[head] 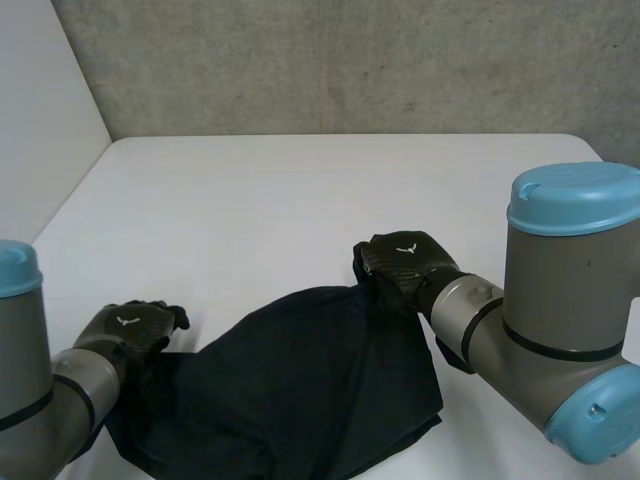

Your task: Fold the shorts.

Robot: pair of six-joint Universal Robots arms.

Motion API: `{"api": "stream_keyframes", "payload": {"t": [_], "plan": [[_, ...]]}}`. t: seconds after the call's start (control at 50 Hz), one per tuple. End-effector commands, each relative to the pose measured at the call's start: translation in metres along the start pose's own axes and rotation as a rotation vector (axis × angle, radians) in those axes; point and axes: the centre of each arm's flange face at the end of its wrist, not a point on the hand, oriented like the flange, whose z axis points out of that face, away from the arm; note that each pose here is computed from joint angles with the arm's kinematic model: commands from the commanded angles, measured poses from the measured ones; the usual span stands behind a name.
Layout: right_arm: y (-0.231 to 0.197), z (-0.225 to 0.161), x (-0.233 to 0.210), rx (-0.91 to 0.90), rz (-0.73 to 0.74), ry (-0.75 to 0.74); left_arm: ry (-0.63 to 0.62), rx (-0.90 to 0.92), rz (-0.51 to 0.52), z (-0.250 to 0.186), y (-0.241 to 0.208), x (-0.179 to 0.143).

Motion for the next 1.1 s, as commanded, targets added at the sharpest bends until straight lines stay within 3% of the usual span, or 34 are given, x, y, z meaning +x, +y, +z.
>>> {"api": "stream_keyframes", "payload": {"t": [0.02,0.3,0.44,0.6,0.7,0.74,0.8,0.88,1.0,1.1], "plan": [[-0.002,-0.002,0.001,0.004,-0.042,0.012,0.063,-0.041,0.012,0.01,0.005,0.01],[-0.011,0.015,0.007,0.032,-0.209,0.04,0.055,0.082,0.006,0.017,-0.029,0.006],[-0.05,0.032,0.017,0.172,-0.265,0.127,0.016,0.272,-0.005,0.037,-0.093,-0.003],[-0.156,0.037,0.035,0.753,-0.301,0.324,-0.151,0.728,0.064,0.032,-0.227,-0.032],[-0.225,-0.003,0.049,1.158,-0.33,0.497,-0.282,1.054,0.028,-0.007,-0.295,-0.048],[-0.236,-0.011,0.059,1.227,-0.319,0.545,-0.319,1.219,0.0,-0.022,-0.316,-0.05],[-0.229,-0.007,0.057,1.19,-0.321,0.536,-0.323,1.277,-0.011,-0.025,-0.32,-0.047],[-0.204,0.007,0.047,1.06,-0.332,0.476,-0.271,1.214,0.007,-0.01,-0.302,-0.028],[-0.165,0.024,0.036,0.897,-0.359,0.388,-0.212,1.017,0.049,0.048,-0.252,-0.009],[-0.11,0.047,0.033,0.679,-0.362,0.326,-0.161,0.84,0.078,0.094,-0.204,0.008]]}}
